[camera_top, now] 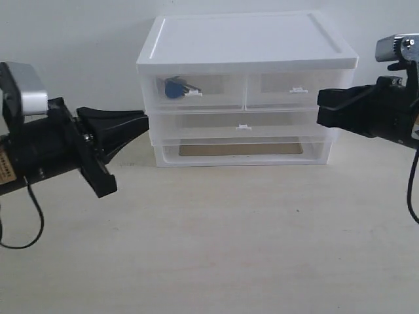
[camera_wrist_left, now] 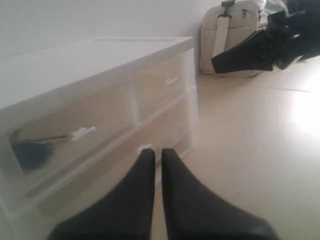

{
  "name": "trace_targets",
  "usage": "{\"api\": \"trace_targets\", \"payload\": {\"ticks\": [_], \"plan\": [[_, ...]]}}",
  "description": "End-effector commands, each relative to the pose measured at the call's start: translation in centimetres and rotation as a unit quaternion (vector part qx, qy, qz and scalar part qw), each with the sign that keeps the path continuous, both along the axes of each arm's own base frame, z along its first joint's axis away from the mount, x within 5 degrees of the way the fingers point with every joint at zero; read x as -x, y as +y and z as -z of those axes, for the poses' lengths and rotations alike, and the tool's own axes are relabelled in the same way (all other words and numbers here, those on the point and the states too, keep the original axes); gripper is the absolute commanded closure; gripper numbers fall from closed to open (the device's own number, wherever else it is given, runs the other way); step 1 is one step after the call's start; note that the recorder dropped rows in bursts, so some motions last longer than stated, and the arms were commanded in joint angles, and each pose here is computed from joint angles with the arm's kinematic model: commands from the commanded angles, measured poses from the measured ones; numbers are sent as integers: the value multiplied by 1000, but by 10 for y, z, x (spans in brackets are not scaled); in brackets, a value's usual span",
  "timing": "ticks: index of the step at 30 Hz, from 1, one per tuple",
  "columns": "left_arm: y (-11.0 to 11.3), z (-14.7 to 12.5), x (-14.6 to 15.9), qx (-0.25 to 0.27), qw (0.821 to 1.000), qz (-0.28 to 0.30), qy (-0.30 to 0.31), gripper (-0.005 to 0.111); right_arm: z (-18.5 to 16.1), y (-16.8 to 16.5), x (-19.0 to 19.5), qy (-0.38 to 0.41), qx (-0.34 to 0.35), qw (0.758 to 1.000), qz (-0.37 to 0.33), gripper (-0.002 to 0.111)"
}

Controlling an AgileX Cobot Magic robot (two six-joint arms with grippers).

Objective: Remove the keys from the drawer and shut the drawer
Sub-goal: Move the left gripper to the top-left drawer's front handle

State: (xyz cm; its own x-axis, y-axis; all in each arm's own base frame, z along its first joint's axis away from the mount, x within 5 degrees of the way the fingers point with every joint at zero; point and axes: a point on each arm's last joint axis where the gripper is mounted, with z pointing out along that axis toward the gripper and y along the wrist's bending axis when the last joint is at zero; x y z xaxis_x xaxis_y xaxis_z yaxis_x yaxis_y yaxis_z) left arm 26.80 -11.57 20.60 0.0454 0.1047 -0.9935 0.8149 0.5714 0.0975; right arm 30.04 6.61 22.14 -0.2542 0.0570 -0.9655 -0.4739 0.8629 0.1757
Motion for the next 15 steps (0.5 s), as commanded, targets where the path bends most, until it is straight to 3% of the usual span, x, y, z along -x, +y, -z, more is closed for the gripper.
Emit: {"api": "trace_targets", "payload": {"ticks": [1,15], "plan": [[-8,7,-26,-30,999,-28,-16,102,6,3,-15,-9,17,1000,-9,107],[-20,30,-105,-60,996,-63,-27,102,18,4,-51,-18,55,998,-7,107]]}}
